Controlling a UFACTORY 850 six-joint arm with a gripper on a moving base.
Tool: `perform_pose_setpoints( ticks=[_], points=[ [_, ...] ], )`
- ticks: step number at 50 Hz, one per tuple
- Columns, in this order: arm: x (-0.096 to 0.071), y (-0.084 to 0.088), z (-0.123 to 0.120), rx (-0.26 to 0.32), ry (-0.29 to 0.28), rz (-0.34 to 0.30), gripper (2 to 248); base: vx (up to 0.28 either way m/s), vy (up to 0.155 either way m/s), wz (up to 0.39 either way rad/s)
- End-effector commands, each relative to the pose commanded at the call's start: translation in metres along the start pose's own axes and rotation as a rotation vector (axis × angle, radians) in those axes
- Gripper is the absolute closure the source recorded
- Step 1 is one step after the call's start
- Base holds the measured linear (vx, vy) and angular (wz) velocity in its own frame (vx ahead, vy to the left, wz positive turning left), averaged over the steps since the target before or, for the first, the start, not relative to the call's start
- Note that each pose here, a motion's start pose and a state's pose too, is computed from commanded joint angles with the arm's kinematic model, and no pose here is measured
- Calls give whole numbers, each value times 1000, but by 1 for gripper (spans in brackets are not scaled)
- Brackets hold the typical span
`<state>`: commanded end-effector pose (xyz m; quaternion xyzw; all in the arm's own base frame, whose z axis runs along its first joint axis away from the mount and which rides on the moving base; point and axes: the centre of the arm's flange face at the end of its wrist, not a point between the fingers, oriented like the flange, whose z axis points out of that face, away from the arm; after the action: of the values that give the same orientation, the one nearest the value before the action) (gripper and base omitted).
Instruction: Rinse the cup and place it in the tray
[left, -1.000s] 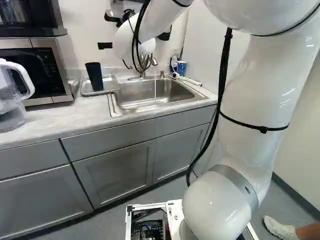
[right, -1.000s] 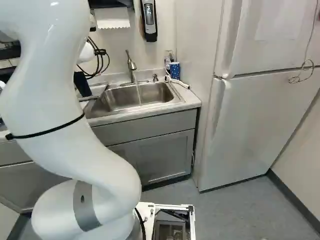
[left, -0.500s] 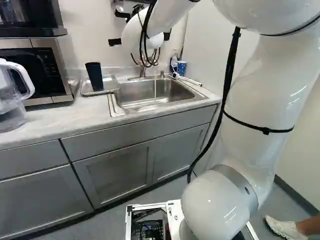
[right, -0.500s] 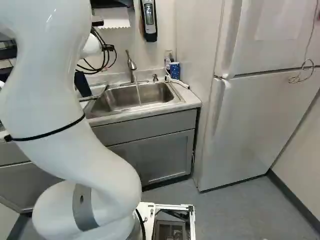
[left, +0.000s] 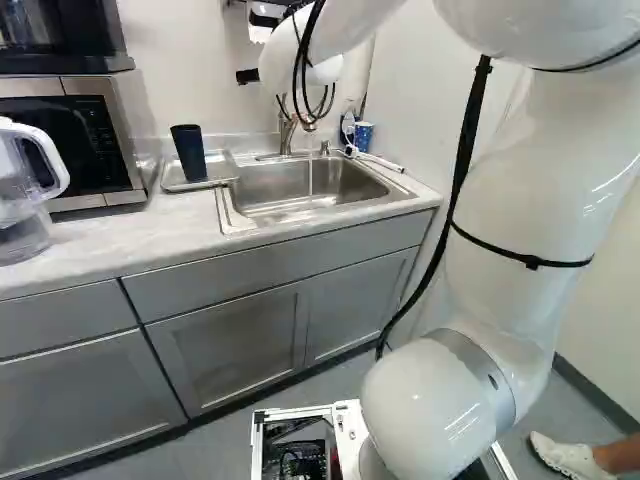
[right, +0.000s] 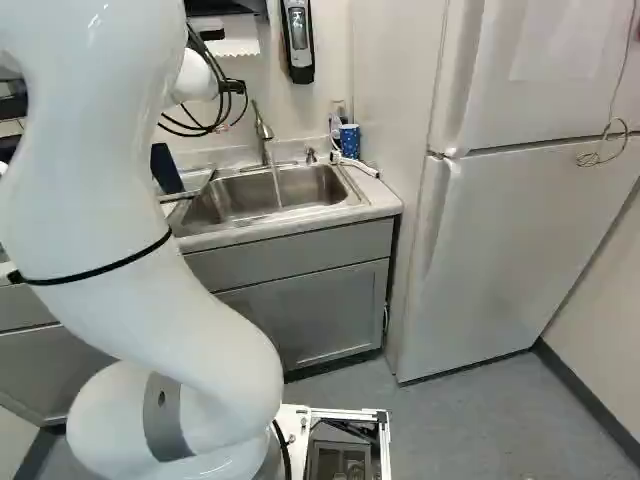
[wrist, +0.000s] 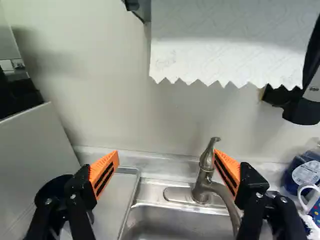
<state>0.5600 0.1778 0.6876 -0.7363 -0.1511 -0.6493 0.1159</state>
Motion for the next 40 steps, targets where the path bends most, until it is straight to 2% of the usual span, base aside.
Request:
perform_pose_setpoints(
  ticks=[11, 26, 40],
  points=[
    [10, 20, -1, -39, 6, 12, 3, 0, 0, 0],
    [7, 47, 4, -90, -22, 28, 3, 0, 0, 0],
    [6, 68, 19, -127, -30, 50, 3, 0, 0, 0]
  ],
)
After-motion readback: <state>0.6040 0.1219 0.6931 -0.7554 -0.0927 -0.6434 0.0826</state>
